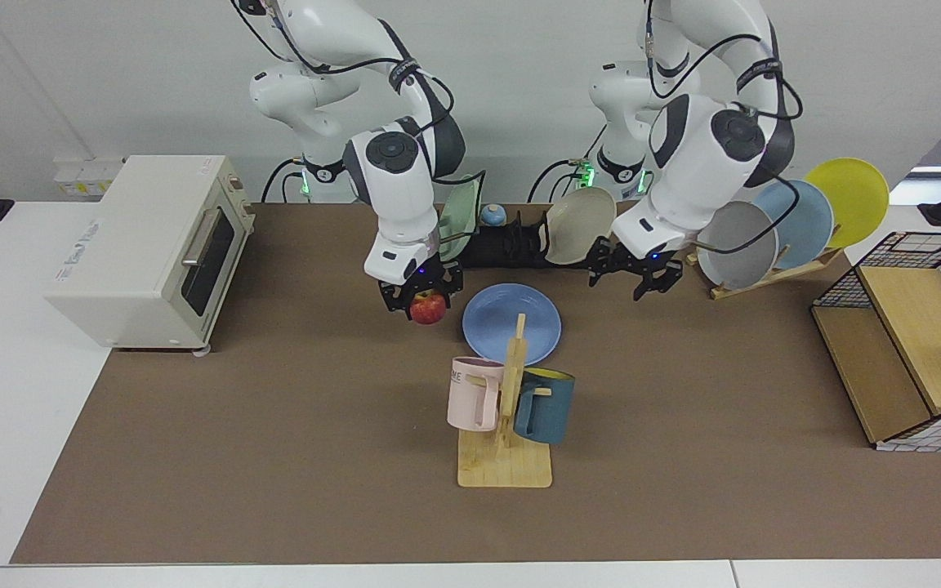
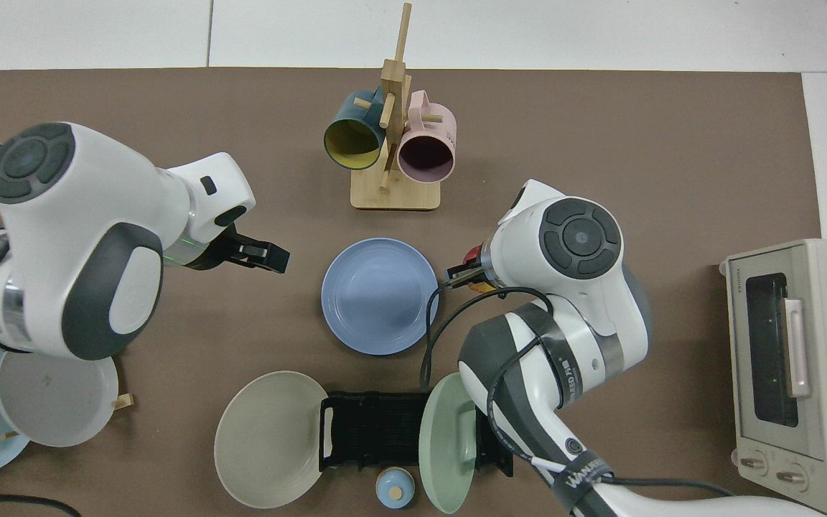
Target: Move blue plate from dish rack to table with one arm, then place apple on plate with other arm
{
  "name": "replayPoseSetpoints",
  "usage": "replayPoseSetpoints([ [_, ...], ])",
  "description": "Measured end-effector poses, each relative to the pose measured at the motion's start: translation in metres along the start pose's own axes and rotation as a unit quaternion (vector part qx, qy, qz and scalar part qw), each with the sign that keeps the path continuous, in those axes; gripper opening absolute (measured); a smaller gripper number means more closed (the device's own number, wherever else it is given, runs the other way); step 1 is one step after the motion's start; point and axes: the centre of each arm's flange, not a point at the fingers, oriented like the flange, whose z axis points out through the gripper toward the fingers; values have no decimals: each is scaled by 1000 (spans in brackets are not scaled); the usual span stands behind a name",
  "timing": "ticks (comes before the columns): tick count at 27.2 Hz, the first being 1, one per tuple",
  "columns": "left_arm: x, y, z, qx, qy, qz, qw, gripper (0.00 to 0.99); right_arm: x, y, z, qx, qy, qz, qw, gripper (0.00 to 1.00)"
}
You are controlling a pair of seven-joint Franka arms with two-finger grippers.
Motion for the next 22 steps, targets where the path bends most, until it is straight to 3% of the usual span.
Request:
replayPoseSetpoints([
  [9, -35, -15, -105, 73, -6, -3, 997, 863, -11, -68, -4, 12, 19, 48, 999, 736],
  [11, -43, -16, -120, 86, -7, -5, 996, 916, -15, -86, -2, 19, 18, 61, 998, 736],
  [16, -64, -15, -147, 100, -12, -11, 995, 982, -20, -134, 6, 47, 23, 68, 996, 736],
  [22, -75, -20, -156, 101, -19, -20, 994, 991, -12, -149, 30, 54, 42, 54, 996, 736],
])
